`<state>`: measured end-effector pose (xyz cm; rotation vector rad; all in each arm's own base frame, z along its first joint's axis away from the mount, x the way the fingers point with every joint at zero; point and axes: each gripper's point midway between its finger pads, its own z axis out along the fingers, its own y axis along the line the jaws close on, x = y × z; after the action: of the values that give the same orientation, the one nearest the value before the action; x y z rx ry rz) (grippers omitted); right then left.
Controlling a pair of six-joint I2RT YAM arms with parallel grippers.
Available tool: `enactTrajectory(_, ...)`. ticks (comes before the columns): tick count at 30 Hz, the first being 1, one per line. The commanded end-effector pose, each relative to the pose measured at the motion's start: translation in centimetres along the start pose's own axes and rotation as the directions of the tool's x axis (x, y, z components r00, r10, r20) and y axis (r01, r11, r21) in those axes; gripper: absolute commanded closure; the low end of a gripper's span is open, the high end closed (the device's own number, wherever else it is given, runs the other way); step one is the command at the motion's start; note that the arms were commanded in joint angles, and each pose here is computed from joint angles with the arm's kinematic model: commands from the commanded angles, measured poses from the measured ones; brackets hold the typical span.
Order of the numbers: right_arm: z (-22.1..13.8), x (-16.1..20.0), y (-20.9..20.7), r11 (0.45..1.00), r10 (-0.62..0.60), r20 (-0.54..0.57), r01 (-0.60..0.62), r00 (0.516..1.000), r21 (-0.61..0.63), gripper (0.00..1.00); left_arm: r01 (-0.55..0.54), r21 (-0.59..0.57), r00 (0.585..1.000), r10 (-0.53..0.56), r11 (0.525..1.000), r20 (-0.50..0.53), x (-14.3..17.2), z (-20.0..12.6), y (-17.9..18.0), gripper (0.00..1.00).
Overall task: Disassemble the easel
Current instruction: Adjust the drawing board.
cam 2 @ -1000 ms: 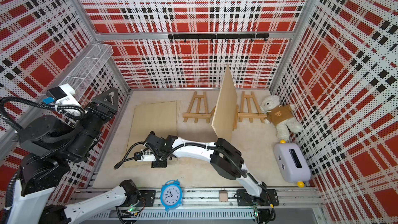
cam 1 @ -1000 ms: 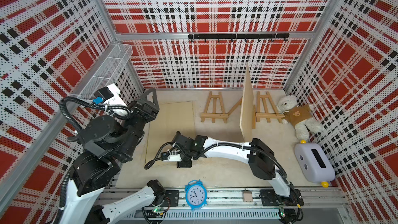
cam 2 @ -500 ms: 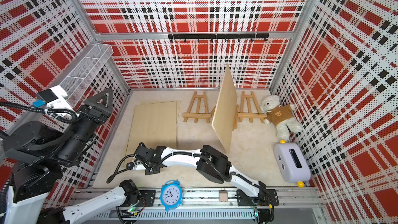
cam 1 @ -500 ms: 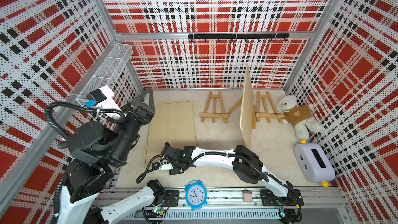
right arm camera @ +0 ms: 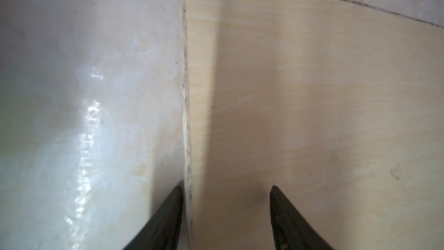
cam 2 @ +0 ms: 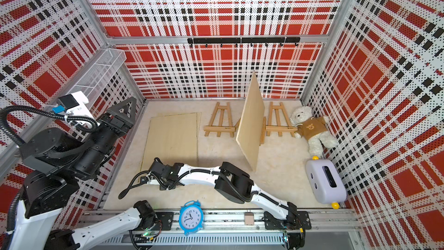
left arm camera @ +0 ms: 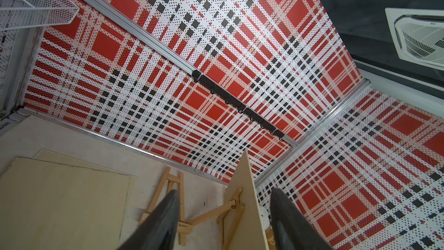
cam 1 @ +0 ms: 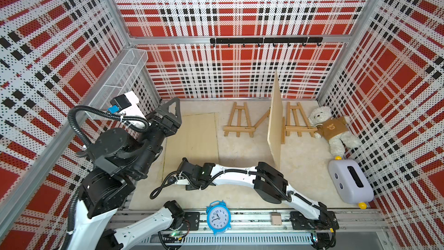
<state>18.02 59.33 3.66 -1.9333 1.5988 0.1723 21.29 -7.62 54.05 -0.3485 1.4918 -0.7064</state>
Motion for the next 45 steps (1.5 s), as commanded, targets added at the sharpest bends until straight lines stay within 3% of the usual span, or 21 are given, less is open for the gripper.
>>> enactTrajectory(1,1.2,-0.6,-0.4,1.0,0.026,0.026,-0.027,0.999,0.01,0.4,0.016,0.008,1.0,-0.017,1.0,0.013,-0.6,0.1,-0.1,0.37)
enactTrajectory(13,0.9,-1.6,-0.7,0.999,0.047,0.057,-0.046,0.997,-0.016,0.4,0.083,0.001,0.996,-0.083,0.997,-0.025,-0.1,1.5,1.7,0.36)
enactTrajectory(18,-0.4,-2.3,0.0,0.996,0.039,0.101,-0.031,0.994,-0.081,0.4,0.109,0.006,0.993,-0.108,0.994,-0.038,0.0,2.2,2.1,0.36)
enactTrajectory(29,1.8,-0.5,-3.4,0.989,0.088,0.021,-0.09,0.996,0.119,0.4,0.132,0.013,0.99,-0.131,0.991,-0.051,0.1,3.4,2.5,0.37)
enactTrajectory(45,2.1,-1.3,-7.0,0.963,0.185,0.075,-0.196,0.98,0.186,0.38,0.111,-0.021,0.99,-0.112,0.994,-0.087,1.0,3.7,3.4,0.37)
